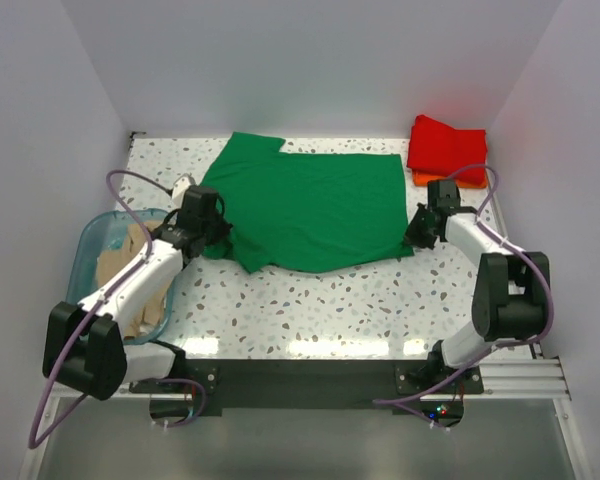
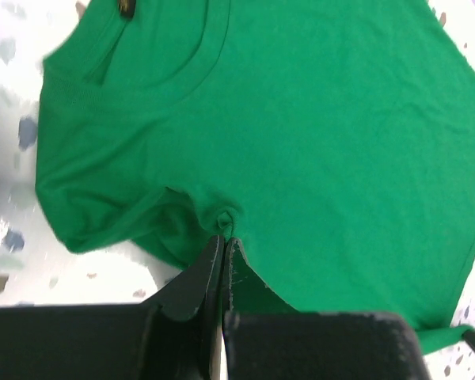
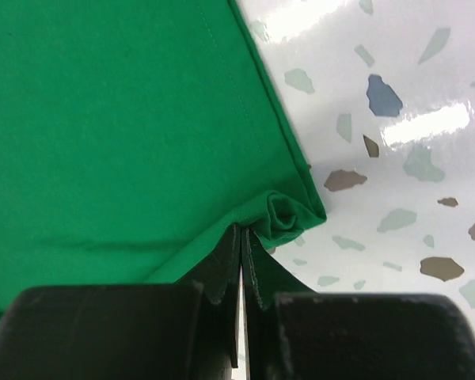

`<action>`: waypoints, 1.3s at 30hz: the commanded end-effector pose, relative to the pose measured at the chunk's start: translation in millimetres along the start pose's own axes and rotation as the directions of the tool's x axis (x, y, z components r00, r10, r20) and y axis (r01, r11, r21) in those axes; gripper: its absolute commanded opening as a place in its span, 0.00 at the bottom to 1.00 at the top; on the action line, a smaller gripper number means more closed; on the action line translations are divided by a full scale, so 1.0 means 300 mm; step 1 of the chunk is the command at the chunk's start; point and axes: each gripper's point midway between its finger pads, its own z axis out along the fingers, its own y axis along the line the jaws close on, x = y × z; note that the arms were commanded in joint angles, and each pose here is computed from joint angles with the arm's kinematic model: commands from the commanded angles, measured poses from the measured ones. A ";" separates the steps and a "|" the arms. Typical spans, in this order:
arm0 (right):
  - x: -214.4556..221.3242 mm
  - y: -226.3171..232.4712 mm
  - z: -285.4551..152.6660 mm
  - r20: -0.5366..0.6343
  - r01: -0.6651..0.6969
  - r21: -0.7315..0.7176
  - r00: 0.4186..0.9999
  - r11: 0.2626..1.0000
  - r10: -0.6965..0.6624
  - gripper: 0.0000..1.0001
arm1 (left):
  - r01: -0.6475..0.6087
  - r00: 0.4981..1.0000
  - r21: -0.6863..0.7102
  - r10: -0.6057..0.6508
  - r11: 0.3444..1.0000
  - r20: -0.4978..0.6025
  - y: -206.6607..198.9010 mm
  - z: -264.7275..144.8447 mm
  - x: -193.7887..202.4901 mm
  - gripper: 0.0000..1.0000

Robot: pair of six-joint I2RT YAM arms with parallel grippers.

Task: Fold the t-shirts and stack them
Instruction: Fold the tshirt

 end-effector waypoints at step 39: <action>-0.342 0.160 0.108 0.059 -0.124 -0.180 0.989 0.976 0.137 0.00 | 0.023 0.998 0.005 -0.023 1.000 0.055 -0.133 0.278 -0.351 0.00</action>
